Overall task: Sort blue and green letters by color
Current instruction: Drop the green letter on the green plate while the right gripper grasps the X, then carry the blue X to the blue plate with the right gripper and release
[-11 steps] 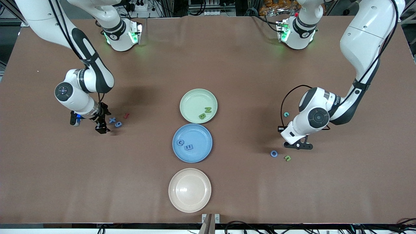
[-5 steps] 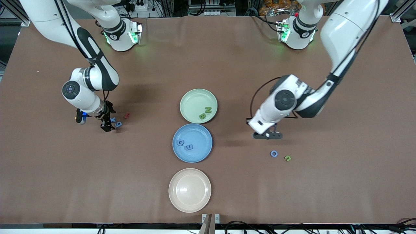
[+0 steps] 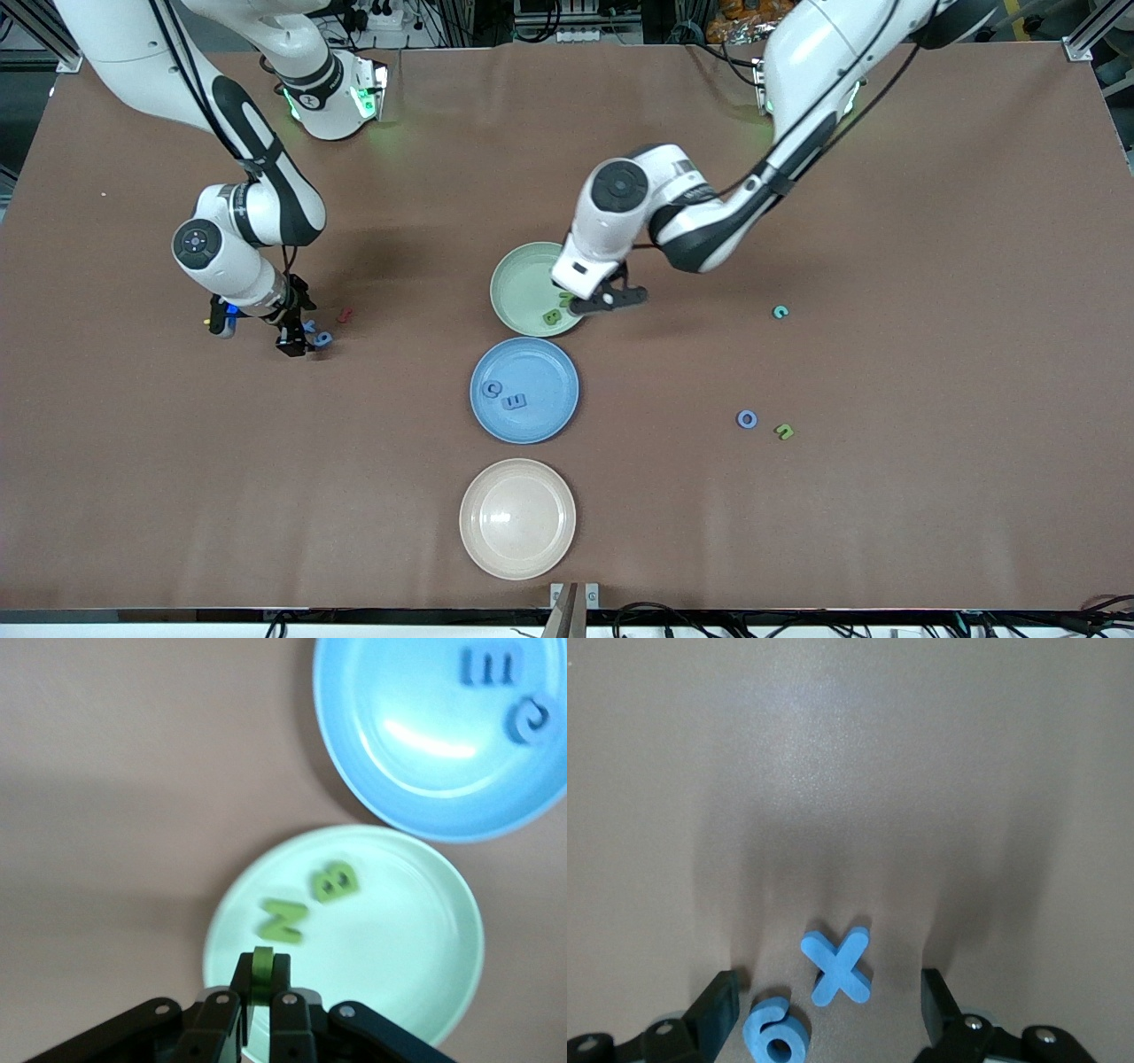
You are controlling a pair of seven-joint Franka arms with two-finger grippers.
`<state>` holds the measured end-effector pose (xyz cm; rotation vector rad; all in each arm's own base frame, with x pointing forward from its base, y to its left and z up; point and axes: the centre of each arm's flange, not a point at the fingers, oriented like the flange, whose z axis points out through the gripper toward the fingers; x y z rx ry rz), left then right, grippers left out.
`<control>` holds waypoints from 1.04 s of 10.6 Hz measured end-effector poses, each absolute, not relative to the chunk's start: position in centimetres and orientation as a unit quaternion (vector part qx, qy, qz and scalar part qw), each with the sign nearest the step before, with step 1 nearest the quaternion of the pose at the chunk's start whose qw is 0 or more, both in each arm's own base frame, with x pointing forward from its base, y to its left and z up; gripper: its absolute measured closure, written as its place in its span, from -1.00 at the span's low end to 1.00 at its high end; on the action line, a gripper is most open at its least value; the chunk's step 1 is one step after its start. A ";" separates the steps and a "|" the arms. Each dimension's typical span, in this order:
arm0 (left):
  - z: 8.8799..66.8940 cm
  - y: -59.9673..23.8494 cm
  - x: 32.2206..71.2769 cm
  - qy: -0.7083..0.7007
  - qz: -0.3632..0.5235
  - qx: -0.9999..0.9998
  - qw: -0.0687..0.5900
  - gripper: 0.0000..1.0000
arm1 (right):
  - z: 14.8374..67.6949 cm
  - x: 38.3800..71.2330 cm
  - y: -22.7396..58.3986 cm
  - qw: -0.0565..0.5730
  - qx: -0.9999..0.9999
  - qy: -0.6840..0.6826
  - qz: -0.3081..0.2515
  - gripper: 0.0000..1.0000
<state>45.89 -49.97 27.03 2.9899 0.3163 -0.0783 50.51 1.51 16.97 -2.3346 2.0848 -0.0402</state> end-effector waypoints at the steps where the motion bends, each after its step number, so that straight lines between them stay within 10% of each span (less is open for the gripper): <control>1: 26.7 -51.9 44.5 0.116 -0.029 0.990 0.076 0.80 | 17.0 50.5 1.6 0.004 -0.750 0.661 -0.015 -0.70; 3: 24.9 -53.7 43.3 0.136 -0.029 0.987 0.083 0.73 | 17.1 50.5 1.6 -0.001 -0.762 0.648 -0.021 -0.15; 5: 23.6 -53.2 44.2 0.149 -0.024 0.985 0.081 0.20 | 17.4 50.6 1.7 -0.003 -0.768 0.640 -0.026 0.44; 9: 26.1 -48.9 50.7 0.155 0.003 0.984 0.091 -0.88 | 17.4 50.5 1.9 -0.008 -0.781 0.624 -0.031 0.44; 11: 26.1 -42.6 55.7 0.112 0.007 0.991 0.067 -1.00 | 17.7 50.8 1.1 -0.011 -0.800 0.599 -0.038 0.44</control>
